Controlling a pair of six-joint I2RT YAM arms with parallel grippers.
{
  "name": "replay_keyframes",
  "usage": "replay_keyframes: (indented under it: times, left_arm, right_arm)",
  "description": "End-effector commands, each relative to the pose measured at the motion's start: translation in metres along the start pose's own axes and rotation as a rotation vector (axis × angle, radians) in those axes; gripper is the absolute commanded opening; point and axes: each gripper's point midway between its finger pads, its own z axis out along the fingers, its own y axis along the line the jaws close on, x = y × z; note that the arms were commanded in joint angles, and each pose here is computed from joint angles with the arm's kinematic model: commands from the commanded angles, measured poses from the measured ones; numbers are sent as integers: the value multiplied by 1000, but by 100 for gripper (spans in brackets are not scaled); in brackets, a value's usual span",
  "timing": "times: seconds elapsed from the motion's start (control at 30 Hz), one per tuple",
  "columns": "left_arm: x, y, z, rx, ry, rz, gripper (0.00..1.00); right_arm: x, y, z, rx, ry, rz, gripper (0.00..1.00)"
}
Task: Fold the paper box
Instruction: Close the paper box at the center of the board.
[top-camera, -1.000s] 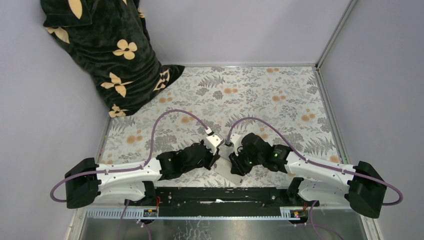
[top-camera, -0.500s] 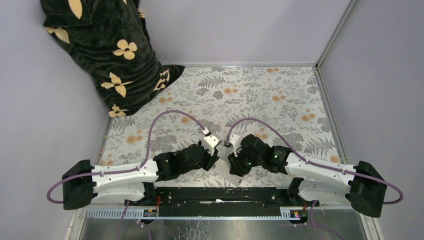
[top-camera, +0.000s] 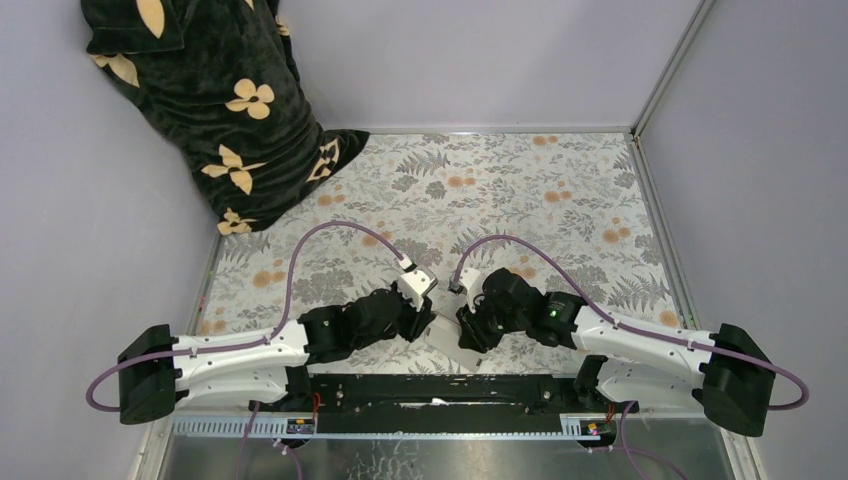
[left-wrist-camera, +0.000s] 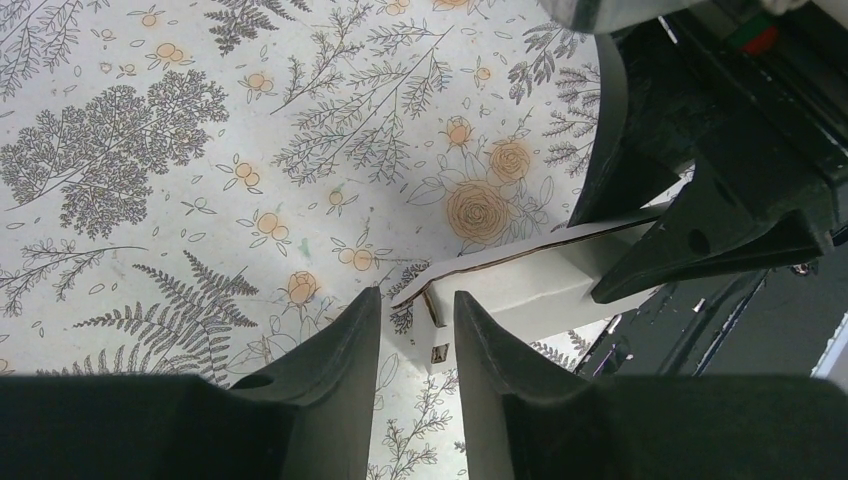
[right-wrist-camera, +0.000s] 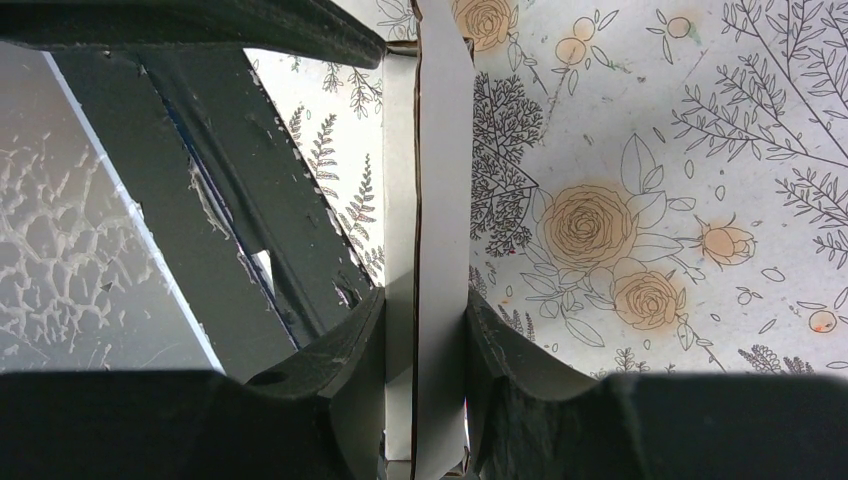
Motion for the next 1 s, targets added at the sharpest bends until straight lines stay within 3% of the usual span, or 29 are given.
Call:
replay_keyframes:
  times: [0.0,0.97]
  left_arm:
    - [8,3,0,-13,18,12,39]
    - [6,5,6,-38,25,34,27]
  right_arm:
    - [-15,9,-3,-29,-55,-15,11]
    - [-14,15,-4,-56,-47,-24,11]
